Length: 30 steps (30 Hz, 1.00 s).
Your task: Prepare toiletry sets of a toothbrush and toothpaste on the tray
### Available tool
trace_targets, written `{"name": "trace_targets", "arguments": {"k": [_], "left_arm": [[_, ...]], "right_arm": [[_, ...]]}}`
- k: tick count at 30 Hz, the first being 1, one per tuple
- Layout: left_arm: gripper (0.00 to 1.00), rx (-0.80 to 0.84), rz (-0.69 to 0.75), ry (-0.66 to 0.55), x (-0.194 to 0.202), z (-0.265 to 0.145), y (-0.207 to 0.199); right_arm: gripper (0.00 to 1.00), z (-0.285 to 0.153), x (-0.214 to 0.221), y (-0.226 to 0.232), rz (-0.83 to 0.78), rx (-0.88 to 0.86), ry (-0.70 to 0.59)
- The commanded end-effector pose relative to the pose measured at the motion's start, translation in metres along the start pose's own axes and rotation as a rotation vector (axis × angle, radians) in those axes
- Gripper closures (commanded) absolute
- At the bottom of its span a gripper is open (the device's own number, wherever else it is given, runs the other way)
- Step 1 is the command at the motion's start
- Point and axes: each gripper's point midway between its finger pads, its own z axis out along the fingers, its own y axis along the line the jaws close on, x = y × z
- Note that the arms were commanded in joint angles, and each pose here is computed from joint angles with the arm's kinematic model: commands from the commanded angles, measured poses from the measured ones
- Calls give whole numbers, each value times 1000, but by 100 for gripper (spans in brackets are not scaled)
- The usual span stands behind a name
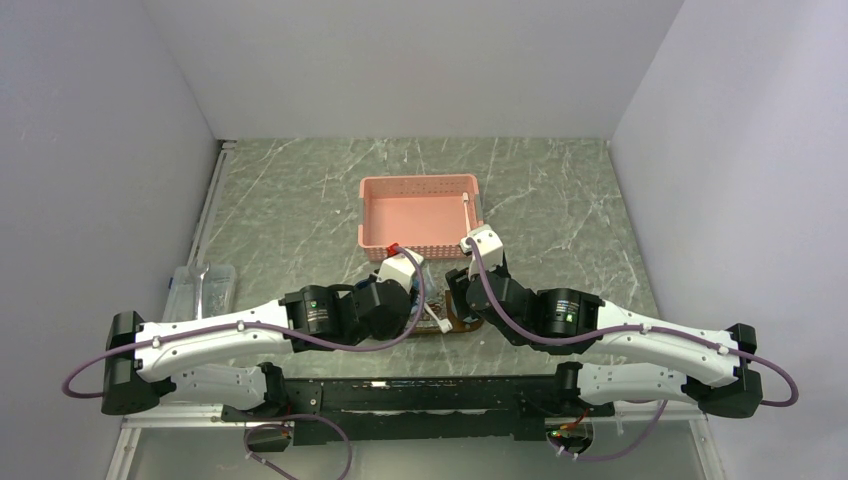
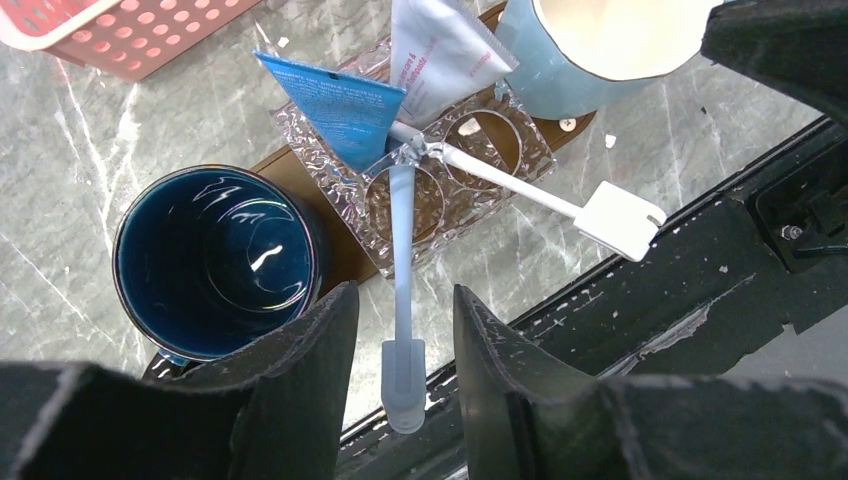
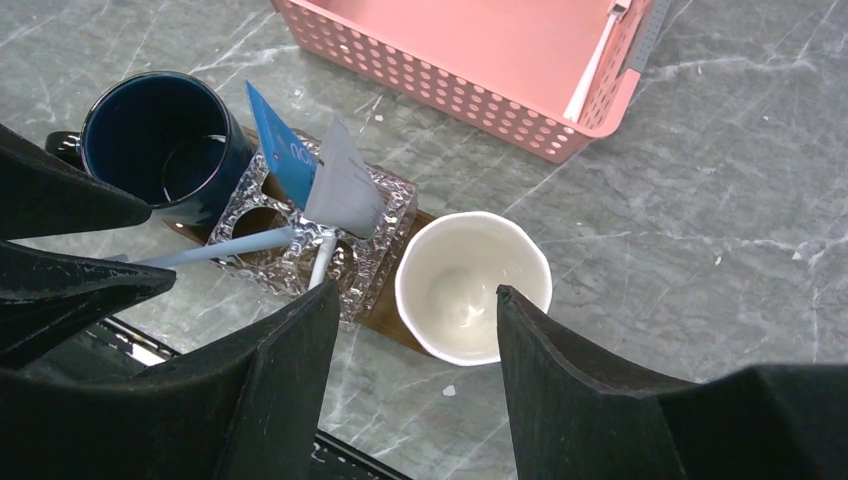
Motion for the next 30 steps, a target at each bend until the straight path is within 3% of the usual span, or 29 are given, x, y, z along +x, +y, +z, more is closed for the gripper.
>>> {"name": "trace_targets", "arguments": {"k": [1, 15, 25, 30], "left_arm": [[54, 44, -27, -34, -18, -10, -12], [46, 41, 4, -42, -32, -23, -11], [26, 31, 56, -123, -58, -42, -1], [21, 2, 51, -171, -73, -51, 16]], "right_arm": [[39, -4, -11, 2, 51, -19, -37], [37, -6, -13, 2, 66, -24, -35], [31, -10, -20, 4, 77, -33, -33], [29, -6, -29, -5, 68, 17, -34]]}}
